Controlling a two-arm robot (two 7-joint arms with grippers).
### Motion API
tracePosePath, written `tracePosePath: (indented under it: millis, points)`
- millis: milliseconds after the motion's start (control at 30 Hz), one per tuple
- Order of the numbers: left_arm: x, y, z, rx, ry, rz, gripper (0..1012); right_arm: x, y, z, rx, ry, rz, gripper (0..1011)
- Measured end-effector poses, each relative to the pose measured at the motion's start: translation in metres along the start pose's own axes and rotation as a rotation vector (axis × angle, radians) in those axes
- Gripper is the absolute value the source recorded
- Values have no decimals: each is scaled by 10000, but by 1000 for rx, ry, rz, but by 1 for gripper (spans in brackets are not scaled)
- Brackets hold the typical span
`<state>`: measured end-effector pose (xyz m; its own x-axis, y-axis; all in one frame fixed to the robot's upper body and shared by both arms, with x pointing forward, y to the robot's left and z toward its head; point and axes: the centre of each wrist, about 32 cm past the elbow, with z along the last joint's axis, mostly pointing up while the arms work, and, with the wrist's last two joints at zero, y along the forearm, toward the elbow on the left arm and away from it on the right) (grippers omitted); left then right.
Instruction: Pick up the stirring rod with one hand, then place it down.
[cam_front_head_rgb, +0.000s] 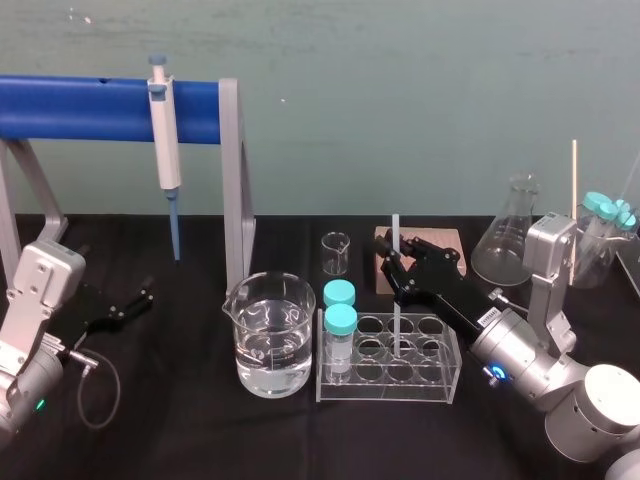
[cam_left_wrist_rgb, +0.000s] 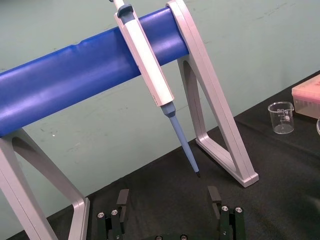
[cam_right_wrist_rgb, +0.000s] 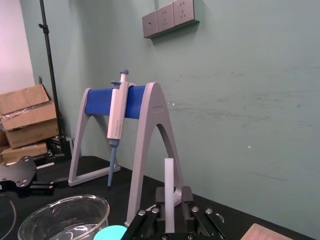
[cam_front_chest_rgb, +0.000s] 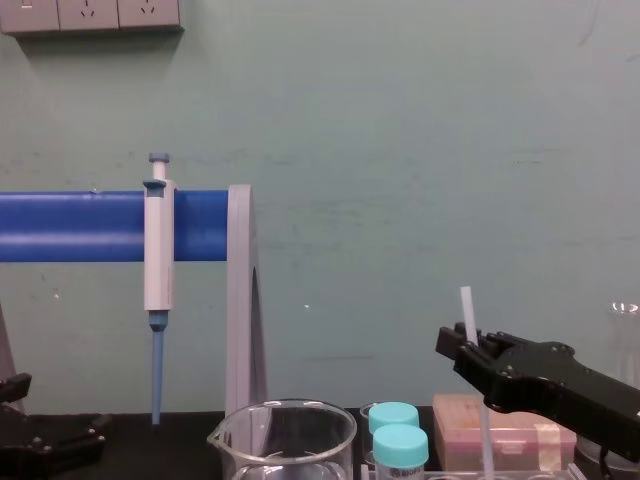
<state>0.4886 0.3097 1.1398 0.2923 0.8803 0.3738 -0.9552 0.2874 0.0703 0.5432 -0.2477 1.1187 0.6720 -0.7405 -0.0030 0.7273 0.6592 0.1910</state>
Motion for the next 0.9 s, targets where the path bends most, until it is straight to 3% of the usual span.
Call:
tracePosePath:
  millis: [167, 233, 367, 400, 600, 900]
  points:
    - [0, 0, 0, 0, 0, 0, 1000, 1, -2, -1, 0, 0, 0, 298]
    - [0, 0, 0, 0, 0, 0, 1000, 2, -2, 0, 0, 0, 0, 406]
    - [0, 0, 0, 0, 0, 0, 1000, 2, -2, 0, 0, 0, 0, 498]
    - [0, 0, 0, 0, 0, 0, 1000, 2, -2, 0, 0, 0, 0, 567]
    - [0, 0, 0, 0, 0, 0, 1000, 2, -2, 0, 0, 0, 0, 768]
    - [0, 0, 0, 0, 0, 0, 1000, 2, -2, 0, 0, 1, -1, 986]
